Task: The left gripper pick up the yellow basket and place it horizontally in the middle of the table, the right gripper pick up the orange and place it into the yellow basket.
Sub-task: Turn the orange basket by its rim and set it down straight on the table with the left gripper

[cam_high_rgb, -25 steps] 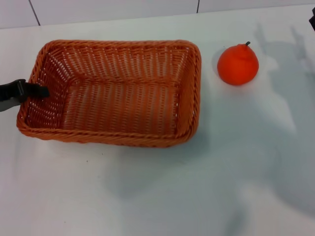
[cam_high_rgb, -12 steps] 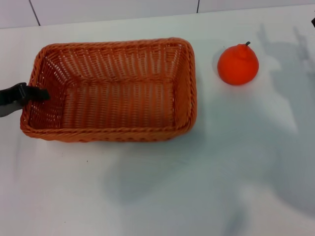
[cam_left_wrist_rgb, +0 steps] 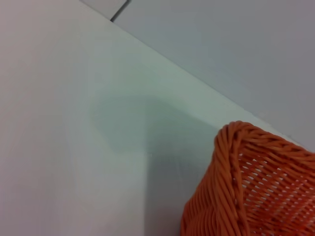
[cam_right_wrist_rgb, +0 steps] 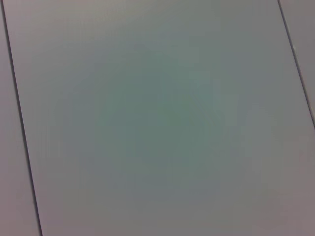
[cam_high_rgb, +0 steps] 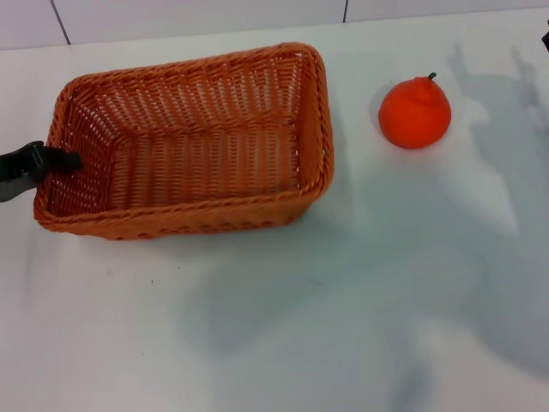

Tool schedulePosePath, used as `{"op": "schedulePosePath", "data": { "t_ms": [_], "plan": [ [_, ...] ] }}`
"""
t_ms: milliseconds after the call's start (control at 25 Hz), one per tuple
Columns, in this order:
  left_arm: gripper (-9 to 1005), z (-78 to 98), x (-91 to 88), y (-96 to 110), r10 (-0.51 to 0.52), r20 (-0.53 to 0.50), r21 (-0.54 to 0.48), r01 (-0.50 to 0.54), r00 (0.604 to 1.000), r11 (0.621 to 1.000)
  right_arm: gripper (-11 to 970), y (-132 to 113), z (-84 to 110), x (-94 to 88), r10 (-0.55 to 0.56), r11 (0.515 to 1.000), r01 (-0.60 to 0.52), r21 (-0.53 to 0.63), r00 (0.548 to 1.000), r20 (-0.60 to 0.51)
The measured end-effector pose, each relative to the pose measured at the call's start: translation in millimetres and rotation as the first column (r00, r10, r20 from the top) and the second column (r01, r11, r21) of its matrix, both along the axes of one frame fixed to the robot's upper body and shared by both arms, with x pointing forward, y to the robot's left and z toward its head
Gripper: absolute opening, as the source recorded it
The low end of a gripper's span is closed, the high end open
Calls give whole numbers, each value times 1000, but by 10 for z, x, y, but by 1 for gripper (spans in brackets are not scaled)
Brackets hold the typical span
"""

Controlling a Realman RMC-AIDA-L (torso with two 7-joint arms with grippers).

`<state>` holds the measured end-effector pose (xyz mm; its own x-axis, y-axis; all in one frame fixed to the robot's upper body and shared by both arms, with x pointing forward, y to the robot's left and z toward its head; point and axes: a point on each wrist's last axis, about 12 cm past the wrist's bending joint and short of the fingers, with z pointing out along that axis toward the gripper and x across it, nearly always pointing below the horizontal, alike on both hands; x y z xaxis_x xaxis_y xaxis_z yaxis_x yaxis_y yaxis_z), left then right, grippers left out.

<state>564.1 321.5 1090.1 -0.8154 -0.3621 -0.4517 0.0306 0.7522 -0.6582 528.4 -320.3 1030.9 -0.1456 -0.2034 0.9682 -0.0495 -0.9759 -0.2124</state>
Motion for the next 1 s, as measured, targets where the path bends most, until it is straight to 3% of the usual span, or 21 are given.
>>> {"op": "schedulePosePath", "data": {
  "t_ms": [1000],
  "plan": [
    [161,100,56,-21,-17,32,35,16,999,999,946,12,-3,24,3,1000,-3,0,1000,-10]
  ]
}}
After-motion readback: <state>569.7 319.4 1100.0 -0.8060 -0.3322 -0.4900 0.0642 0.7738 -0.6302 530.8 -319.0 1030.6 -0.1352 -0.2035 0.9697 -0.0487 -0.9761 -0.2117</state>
